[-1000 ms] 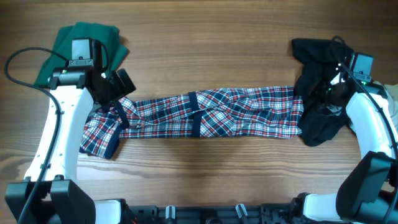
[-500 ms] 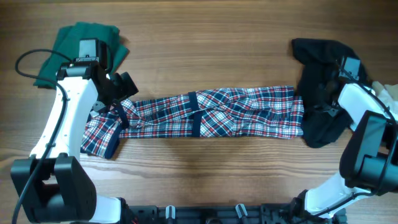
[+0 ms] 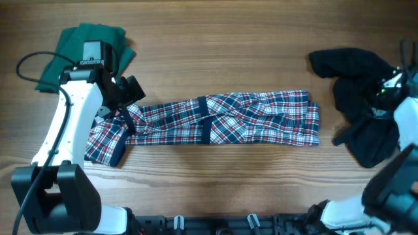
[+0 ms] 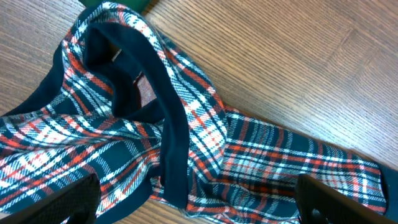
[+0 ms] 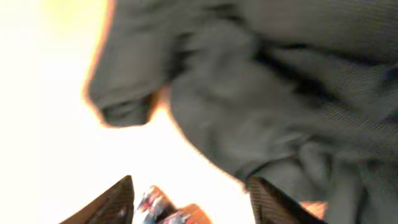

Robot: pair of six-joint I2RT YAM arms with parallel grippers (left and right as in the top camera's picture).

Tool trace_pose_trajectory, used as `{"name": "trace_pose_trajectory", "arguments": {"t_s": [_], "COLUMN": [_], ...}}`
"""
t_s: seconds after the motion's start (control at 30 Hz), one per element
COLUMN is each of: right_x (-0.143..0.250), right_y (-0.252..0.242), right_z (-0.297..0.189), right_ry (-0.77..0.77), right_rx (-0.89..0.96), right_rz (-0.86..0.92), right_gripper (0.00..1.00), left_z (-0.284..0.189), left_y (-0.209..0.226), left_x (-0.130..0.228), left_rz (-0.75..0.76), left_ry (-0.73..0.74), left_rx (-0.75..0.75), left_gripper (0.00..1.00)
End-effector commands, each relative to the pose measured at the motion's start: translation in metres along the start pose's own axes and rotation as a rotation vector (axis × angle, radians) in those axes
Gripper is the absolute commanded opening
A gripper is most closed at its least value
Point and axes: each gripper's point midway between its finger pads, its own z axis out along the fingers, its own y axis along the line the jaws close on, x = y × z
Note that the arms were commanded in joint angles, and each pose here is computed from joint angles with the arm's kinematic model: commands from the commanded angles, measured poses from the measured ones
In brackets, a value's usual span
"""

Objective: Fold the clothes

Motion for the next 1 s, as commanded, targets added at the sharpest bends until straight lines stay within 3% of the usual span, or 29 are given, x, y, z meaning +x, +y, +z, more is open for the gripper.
{"name": "trace_pose_trajectory", "arguments": {"t_s": [0.0,0.07,0.23,0.6,0.83,0.93,0.97], "right_x": [0.034,0.077,0.128,0.174,0.198,0.220,0.226], "right_y": [0.025,0.025,0.011,-0.041,-0.002,0.018,0.026], "right_z": [-0.016,-0.013,-0.004,0.045,0.046,0.048,0.048], "right_ry": [0.135,0.285,0.422,0.355,0.387,0.429,0.436], "right_rx": [-0.122,-0.144,-0.115,-0.043,-0.251,-0.271,-0.281], "right_rz": [-0.180,-0.272,-0.329,-0.396,-0.461,-0.497,-0.516], "right_gripper": [0.69,0.71,0.71,0.71,0.70,0.63,0.53], "left_z": [0.002,0.003,0.003,0.002,0.002,0.002,0.002], "left_y": [-0.003,-0.006,-0.009,-0.011,-0.011,-0.011,-0.011], "left_x": [-0.002,-0.004,-0.005,-0.009,-0.009,-0.009,-0.009], "left_rz": [0.002,0.001,0.002,0.002,0.002,0.002,0.002], "left_ry": [0.004,-0.002,-0.004,-0.019,-0.020,-0.022,-0.022], "left_rx": [0.018,0.027,0.043,0.051,0.052,0.053,0.053], "left_gripper": [1.00,1.00,1.00,1.00,1.00,1.00,1.00]}}
